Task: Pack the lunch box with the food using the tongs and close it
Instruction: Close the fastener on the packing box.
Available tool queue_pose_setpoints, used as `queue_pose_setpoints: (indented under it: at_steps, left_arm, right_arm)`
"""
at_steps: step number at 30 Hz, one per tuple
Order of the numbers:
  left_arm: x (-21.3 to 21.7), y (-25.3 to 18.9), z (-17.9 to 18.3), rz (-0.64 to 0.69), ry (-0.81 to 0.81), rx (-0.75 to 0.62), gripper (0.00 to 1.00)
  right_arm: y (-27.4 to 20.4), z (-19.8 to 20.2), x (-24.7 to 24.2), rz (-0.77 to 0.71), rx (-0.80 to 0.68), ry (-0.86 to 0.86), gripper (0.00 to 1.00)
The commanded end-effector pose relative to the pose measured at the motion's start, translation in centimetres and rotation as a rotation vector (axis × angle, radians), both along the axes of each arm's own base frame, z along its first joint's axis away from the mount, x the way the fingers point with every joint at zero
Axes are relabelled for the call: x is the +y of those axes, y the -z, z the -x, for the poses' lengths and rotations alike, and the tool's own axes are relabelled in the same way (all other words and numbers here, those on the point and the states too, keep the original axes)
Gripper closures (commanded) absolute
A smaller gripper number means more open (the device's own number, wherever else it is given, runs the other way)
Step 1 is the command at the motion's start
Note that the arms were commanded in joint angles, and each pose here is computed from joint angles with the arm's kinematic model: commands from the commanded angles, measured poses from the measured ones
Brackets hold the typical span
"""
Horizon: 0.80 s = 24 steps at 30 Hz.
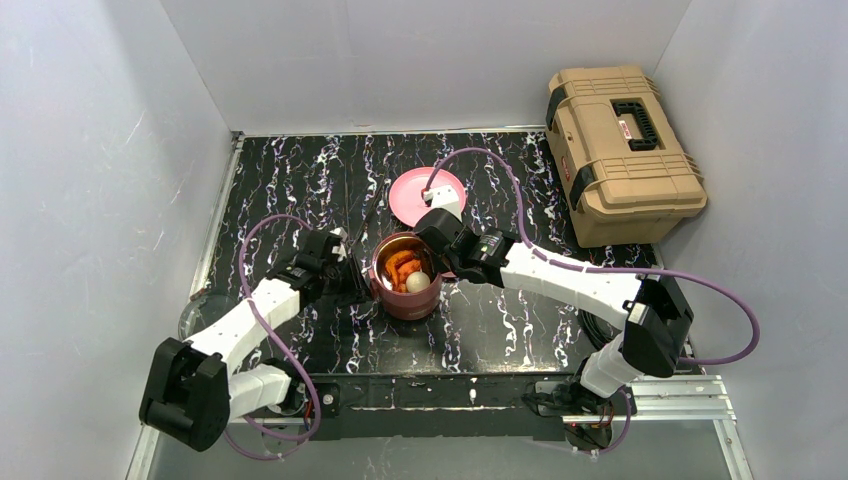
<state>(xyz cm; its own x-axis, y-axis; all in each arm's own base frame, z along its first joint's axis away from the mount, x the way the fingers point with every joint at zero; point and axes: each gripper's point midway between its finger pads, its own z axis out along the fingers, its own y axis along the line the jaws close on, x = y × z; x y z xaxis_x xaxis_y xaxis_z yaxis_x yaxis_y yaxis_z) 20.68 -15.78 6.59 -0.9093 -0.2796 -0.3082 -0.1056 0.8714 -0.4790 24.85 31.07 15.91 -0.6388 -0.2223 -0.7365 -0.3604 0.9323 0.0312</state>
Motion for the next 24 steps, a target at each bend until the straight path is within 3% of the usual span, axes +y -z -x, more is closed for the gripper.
queue_pose_setpoints:
  at_steps: [1, 24]
  left_arm:
    - [-1.7, -2.5, -2.1, 0.063, 0.015, -0.093, 0.76]
    - [-4.1, -3.2, -4.5, 0.153, 0.011, -0.131, 0.8]
  right_arm:
    - [0.7, 0.4, -0.1, 0.01, 0.01, -0.012, 0.99]
    - [3.2, 1.6, 0.2, 0.05, 0.067, -0.06, 0.99]
